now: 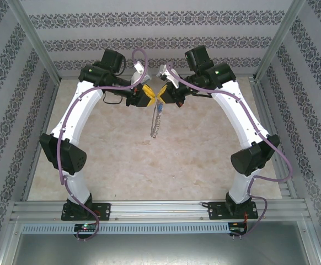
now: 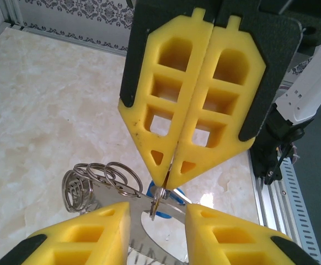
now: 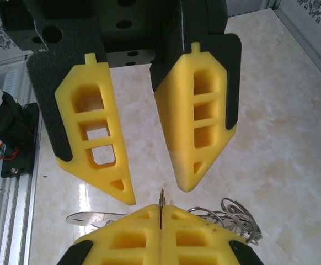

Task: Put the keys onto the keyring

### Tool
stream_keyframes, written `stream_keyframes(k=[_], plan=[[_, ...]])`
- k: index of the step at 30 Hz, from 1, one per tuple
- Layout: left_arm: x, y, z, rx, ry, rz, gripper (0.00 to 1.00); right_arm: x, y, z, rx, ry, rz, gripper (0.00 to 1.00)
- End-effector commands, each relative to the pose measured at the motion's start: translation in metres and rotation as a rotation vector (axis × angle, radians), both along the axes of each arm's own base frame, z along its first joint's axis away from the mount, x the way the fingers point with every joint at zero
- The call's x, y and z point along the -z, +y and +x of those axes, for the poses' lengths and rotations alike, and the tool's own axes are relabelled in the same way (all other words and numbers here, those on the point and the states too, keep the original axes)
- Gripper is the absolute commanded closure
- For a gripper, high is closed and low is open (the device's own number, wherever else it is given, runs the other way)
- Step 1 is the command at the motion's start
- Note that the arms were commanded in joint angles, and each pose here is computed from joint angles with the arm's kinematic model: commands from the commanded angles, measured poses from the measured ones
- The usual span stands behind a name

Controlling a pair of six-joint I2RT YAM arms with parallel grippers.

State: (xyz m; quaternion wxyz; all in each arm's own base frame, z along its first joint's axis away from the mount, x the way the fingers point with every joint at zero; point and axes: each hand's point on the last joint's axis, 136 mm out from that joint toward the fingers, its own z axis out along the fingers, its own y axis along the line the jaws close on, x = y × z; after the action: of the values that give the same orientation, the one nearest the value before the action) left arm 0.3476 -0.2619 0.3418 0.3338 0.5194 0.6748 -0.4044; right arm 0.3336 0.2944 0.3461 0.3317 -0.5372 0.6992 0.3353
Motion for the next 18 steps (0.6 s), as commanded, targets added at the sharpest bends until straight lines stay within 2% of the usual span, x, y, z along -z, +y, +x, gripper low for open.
stream_keyframes(k=[1, 18], plan=[[-0.0080, -0.0054, -0.0116, 0.054, -0.004, -0.022, 0.68, -0.0144, 0.0081, -0.0082, -0.050, -0.027, 0.042, 1.00], [-0.0057, -0.0099, -0.0142, 0.090, 0.014, -0.035, 0.77, -0.0167, 0.0109, -0.0091, -0.064, -0.026, 0.057, 1.00]])
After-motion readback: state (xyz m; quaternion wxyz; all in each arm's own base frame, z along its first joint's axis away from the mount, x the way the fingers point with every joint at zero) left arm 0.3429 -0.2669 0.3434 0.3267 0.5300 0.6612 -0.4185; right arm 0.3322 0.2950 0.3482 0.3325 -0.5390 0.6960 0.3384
